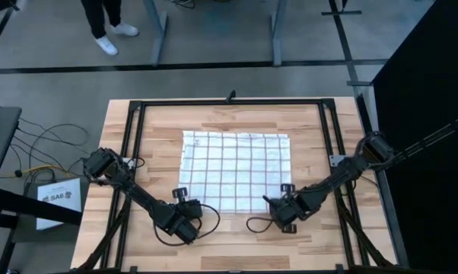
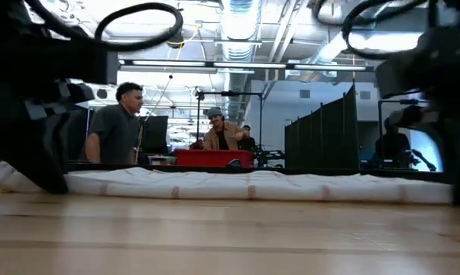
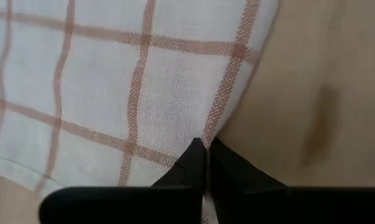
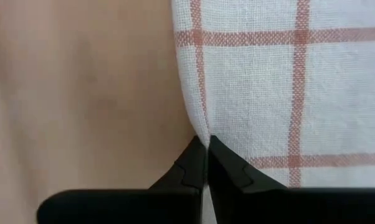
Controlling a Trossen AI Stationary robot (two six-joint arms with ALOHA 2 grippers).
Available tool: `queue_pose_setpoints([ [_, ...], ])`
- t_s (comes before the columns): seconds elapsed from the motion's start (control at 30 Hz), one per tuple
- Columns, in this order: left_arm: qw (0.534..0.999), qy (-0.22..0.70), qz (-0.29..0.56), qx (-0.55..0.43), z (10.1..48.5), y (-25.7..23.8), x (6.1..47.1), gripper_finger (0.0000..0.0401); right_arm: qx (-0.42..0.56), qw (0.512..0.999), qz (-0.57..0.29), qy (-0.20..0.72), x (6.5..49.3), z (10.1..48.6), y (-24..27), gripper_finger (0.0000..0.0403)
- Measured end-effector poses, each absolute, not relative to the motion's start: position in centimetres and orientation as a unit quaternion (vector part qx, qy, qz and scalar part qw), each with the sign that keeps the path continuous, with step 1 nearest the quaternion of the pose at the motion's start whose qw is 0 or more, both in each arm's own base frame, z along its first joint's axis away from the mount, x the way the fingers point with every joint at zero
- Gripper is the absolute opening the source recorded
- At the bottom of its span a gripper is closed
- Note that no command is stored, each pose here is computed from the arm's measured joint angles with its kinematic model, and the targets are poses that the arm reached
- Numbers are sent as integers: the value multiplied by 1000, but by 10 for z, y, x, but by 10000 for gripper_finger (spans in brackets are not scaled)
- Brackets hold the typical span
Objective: Roll towel
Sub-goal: Fold the towel
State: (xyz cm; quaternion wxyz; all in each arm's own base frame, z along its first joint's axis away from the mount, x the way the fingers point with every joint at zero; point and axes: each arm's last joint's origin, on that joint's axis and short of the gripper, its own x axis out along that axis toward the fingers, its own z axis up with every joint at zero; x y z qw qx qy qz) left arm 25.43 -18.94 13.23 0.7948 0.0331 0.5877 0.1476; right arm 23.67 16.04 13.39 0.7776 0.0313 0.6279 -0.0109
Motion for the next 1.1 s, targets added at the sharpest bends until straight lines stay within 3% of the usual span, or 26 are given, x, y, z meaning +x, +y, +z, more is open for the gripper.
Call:
queue_pose_setpoints([
  [0.53, 778, 614, -10, -134, 165, -240, 248, 0, 233, 749, 109, 610, 208, 144, 237, 0],
  [0.7, 775, 611, -44, -152, 183, -229, 253, 0, 257, 727, 144, 620, 207, 152, 240, 0],
  [0.9, 780, 597, -76, -171, 208, -204, 261, 0, 267, 738, 167, 597, 211, 175, 226, 0],
  [1.1, 760, 612, -111, -187, 208, -178, 266, 0, 267, 740, 168, 594, 211, 187, 207, 0],
])
